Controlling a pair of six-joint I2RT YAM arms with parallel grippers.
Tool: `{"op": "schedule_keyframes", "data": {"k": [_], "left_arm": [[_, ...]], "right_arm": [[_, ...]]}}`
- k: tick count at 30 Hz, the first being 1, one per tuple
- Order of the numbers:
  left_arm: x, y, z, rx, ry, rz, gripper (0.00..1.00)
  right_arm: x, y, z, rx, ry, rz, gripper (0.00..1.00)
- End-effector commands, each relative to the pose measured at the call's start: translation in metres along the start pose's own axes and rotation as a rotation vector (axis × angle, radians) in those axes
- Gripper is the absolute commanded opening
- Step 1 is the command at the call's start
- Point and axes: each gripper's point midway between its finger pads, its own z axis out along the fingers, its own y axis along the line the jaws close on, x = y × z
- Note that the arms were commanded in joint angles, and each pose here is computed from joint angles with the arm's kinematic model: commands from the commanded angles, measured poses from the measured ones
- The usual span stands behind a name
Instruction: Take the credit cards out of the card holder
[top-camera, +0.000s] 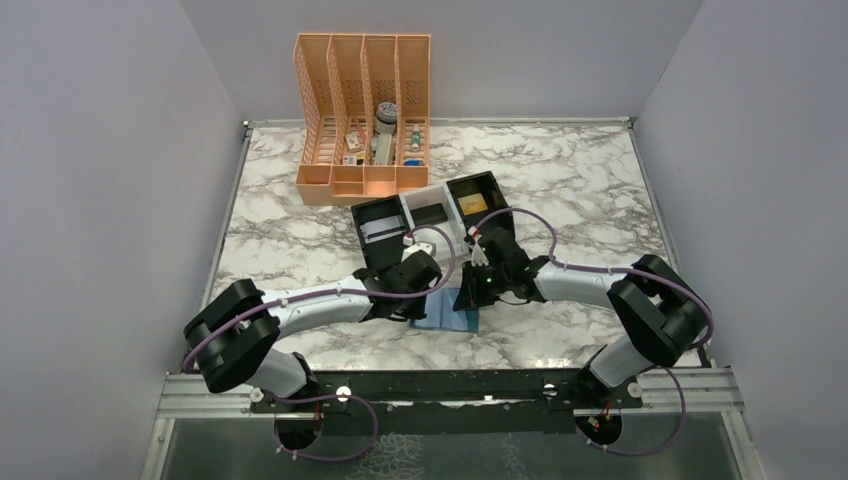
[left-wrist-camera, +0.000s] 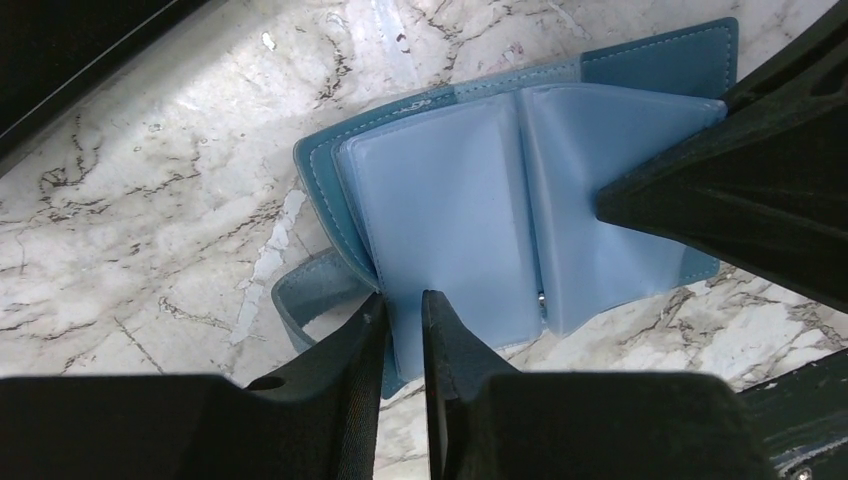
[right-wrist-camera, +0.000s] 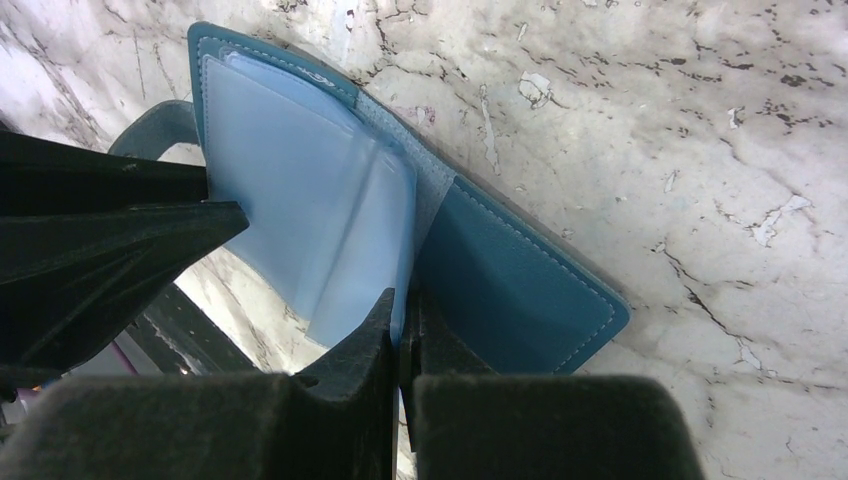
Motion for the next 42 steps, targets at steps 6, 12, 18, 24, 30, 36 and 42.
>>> {"op": "schedule_keyframes", "data": {"k": [6, 12, 18, 24, 30, 36, 42], "left_arm": [[-0.024, -0.095, -0.028, 0.402, -0.032, -0.037, 0.14], [-0.023, -0.086, -0.026, 0.354, -0.033, -0.038, 0.11], [-0.017, -0.03, -0.023, 0.07, -0.045, -0.046, 0.18], [-0.004, 0.009, -0.032, -0.071, -0.056, -0.077, 0.41], [-0.013, 0.014, -0.055, -0.065, -0.115, -0.113, 0.55], [-0.041, 0.006, -0.088, -0.008, -0.221, -0.102, 0.68], [-0.074, 0.016, -0.118, -0.052, -0.35, -0.052, 0.93]], "right_arm": [[0.007, -0.007, 0.013, 0.022, 0.024, 0.004, 0.02], [0.006, -0.006, 0.012, 0.021, 0.024, 0.001, 0.02], [-0.009, -0.006, -0.002, 0.072, -0.022, -0.048, 0.07], [-0.022, -0.005, -0.021, 0.12, -0.064, -0.109, 0.3], [-0.042, -0.012, -0.049, 0.236, -0.128, -0.175, 0.46], [-0.076, -0.026, -0.092, 0.445, -0.253, -0.209, 0.5], [-0.129, -0.01, -0.161, 0.51, -0.592, -0.23, 0.58]]}}
